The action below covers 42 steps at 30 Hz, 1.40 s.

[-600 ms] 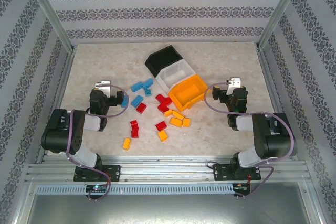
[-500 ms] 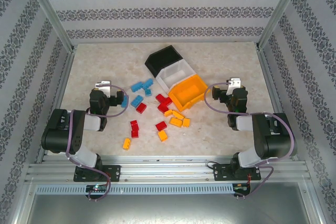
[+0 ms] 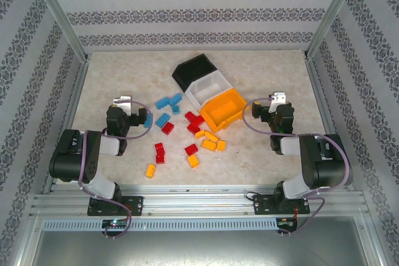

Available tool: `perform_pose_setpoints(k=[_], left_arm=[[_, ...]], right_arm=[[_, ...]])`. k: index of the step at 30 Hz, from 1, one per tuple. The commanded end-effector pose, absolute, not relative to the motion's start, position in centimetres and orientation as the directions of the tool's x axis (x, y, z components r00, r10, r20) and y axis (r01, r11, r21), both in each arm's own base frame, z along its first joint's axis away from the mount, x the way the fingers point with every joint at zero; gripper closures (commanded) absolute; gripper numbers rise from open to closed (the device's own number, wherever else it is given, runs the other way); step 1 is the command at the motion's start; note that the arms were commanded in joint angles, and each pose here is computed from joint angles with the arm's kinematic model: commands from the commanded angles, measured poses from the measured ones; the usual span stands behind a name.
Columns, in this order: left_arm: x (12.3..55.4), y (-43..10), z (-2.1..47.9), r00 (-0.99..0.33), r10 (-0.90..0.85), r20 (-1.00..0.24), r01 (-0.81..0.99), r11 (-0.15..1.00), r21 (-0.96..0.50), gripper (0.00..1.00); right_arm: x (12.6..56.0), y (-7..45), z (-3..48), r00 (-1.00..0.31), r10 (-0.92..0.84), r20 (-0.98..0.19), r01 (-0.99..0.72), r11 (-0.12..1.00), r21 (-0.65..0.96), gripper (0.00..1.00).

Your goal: Sort the legos into containers by color

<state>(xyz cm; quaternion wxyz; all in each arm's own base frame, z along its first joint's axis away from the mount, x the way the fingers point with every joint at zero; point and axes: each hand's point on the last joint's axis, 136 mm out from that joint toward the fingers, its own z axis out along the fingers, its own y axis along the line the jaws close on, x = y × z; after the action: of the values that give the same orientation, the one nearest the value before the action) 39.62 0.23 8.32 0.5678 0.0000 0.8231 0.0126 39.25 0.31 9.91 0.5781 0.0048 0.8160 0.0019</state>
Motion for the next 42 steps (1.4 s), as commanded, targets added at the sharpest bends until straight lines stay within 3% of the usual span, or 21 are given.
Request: perform_pose_setpoints(k=[1,28,32,42], left_arm=[[40.0,0.3,8.8,-0.341,0.026,-0.94,-0.017,0.999,0.034,0.0],[40.0,0.3,8.7,-0.342,0.024,-0.939,-0.019,0.999,0.033,0.0],[39.6,2.5,8.9,-0.326,-0.023,-0.945,-0.155,0.988,0.03,0.0],[39.7,3.3,10.3,-0.336,-0.034,-0.941,-0.203,0.978,0.037,0.0]], right_arm=[[39.8,0.5,10.5,-0.317,0.012,-0.948,-0.007,1.0,0.015,0.02],[39.8,0.5,10.4,-0.317,0.013,-0.948,-0.007,1.0,0.016,0.02],[39.8,0.5,10.5,-0.318,0.023,-0.948,-0.012,1.0,0.028,0.02],[39.4,-1.3,12.4,-0.303,0.052,-0.952,0.096,0.995,0.024,0.02]])
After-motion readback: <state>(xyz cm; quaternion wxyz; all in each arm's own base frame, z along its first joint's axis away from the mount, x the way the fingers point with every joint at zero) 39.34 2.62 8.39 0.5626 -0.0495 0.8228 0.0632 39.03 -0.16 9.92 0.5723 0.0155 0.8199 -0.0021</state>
